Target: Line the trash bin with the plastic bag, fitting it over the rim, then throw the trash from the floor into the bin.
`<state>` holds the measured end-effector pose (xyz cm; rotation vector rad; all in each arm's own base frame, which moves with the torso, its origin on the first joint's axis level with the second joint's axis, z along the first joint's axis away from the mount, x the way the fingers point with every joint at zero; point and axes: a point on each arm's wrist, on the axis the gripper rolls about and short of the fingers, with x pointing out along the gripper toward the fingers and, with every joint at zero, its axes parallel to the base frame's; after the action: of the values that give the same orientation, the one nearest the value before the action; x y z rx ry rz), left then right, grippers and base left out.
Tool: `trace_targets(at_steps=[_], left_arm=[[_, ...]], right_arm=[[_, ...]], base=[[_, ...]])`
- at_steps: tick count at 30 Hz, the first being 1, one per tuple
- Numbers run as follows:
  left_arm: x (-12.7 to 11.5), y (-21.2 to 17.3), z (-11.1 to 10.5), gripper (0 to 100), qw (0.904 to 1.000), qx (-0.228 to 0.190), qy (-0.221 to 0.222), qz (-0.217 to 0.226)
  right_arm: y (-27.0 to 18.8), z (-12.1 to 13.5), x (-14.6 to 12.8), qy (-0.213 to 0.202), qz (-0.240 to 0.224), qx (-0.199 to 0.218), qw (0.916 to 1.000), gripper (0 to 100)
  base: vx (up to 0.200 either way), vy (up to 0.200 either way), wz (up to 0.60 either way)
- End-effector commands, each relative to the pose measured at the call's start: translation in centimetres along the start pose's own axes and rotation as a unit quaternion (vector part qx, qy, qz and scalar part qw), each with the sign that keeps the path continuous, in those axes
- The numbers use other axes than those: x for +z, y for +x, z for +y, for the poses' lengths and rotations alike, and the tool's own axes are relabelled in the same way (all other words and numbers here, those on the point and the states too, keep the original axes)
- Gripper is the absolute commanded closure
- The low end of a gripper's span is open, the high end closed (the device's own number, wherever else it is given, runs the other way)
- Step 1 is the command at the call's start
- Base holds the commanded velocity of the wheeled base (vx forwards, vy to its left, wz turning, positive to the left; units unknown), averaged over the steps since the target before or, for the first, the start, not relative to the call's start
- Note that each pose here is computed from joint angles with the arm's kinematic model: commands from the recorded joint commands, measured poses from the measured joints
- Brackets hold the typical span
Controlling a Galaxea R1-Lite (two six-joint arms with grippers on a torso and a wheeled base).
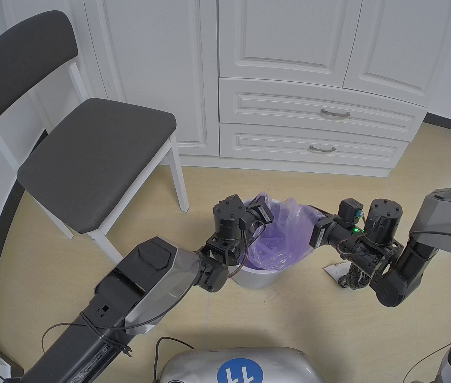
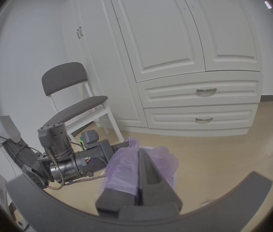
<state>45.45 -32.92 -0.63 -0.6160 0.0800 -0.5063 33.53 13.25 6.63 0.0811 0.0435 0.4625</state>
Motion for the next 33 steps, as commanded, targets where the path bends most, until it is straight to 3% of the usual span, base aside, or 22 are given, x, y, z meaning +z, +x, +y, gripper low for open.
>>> trace_targets(at_steps=[1,8,13,17,24,27,33], left_arm=[[0.9,0.2,2.0,100,0.9998,0.017,0.001,-0.013],[3.5,0.4,2.6,100,0.9978,0.038,-0.001,-0.055],[5.7,-0.7,1.7,100,0.9962,0.060,0.004,-0.064],[5.3,-2.0,1.5,100,0.9965,0.063,0.014,-0.053],[4.0,-3.1,1.4,100,0.9963,0.064,0.030,-0.050],[4.0,-3.1,1.4,100,0.9962,0.064,0.031,-0.050],[3.6,-3.1,1.5,100,0.9964,0.062,0.031,-0.048]], right_arm=[[1.6,0.9,-2.1,0.017,0.006,0.016,0.9997,100],[3.3,2.8,-1.8,0.028,-0.017,0.046,0.9984,100],[6.0,4.5,-2.5,0.087,-0.003,0.070,0.9938,100],[6.8,5.2,-2.9,0.126,0.016,0.075,0.9890,100],[8.0,5.0,-3.4,0.216,0.052,0.078,0.9720,100],[8.7,4.6,-4.2,0.234,0.067,0.076,0.9669,100],[9.5,3.3,-5.2,0.240,0.081,0.056,0.9658,100]], base=[[0.000,0.000,0.00],[0.000,0.000,0.00],[0.000,0.000,0.00],[0.000,0.000,0.00],[0.000,0.000,0.00],[0.000,0.000,0.00],[0.000,0.000,0.00]])
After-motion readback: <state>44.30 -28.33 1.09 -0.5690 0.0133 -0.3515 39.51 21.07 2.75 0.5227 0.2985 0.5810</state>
